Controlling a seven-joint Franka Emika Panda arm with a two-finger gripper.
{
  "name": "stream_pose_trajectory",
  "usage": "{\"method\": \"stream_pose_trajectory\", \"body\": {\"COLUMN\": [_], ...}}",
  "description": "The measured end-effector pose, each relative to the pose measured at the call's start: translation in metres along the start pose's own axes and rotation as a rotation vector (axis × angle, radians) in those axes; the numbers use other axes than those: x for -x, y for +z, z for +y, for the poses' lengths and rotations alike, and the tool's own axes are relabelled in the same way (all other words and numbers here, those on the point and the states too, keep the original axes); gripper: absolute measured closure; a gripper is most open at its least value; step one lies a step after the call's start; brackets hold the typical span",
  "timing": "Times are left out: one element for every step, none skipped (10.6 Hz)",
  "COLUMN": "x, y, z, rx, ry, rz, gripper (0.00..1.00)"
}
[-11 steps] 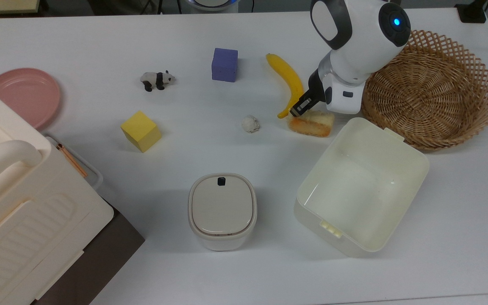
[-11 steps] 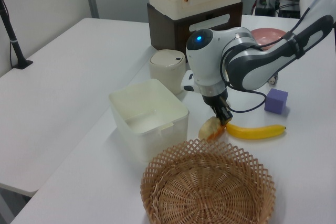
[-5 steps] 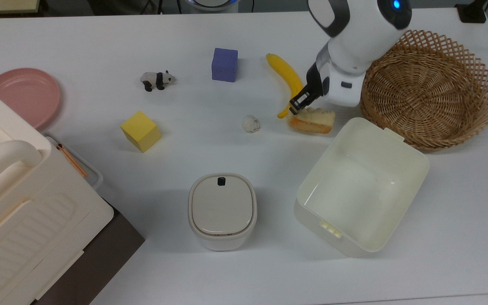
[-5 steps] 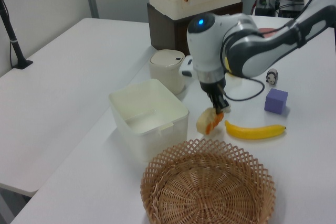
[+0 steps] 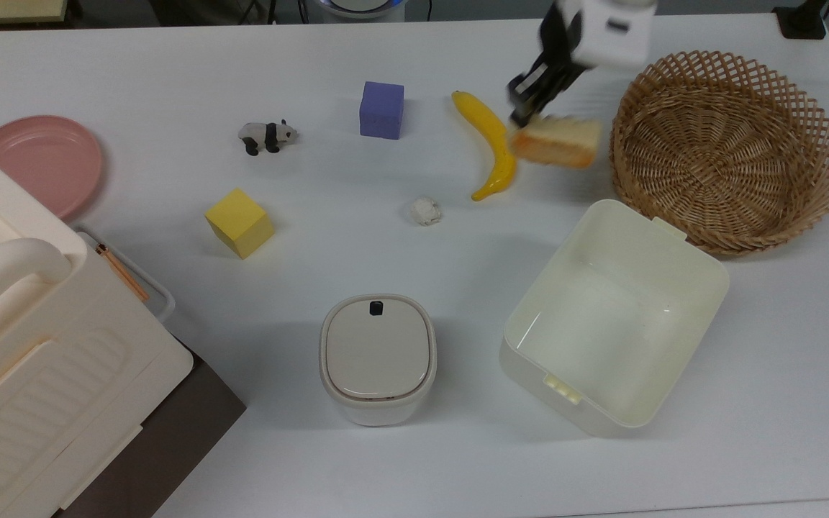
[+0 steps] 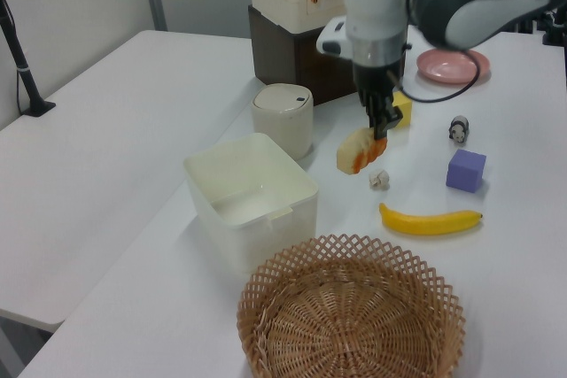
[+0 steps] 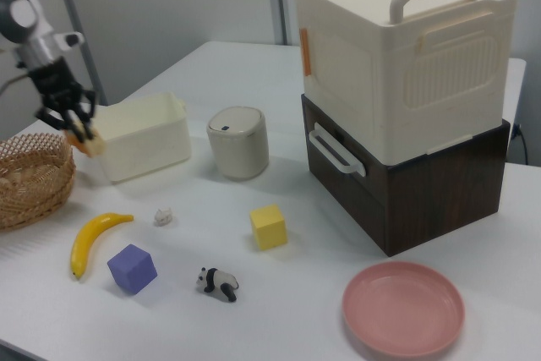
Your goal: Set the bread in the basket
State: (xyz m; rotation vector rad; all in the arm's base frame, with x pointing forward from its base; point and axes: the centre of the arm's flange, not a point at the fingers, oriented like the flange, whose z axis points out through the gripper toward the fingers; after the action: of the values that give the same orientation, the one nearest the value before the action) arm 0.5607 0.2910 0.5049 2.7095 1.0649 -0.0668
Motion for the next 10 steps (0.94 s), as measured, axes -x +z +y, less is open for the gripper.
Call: {"method": "stream_pose_trajectory", "body": {"x": [-0.004,-0.013,-0.018,-0.022,-0.026,-0.032,-0.040,-0.044,-0.046,-0.046], "y": [-0.017,-0.032,-0.040,-0.043,-0.044,-0.043,-0.040,-0.039,-0.039,-0.040], "z": [-0.025,-0.068,-0.104,-0.136,-0.158,-0.167,-0.167,-0.164,-0.162,-0.160], "rx": [-0.013,-0.014,-0.010,-0.008,-0.008,-0.012,-0.018,-0.021,-0.022,-0.023], "ry": [0.002,0.015,0.029,0.044,0.081,0.147,0.201,0.227,0.241,0.250], "rz": [0.024,0.050,0.061,0.065,0.075,0.100,0.128,0.142,0.147,0.150], "gripper": [0.80,0.79,0.79,0.78,0.76,0.72,0.58,0.42,0.26,0.14]}}
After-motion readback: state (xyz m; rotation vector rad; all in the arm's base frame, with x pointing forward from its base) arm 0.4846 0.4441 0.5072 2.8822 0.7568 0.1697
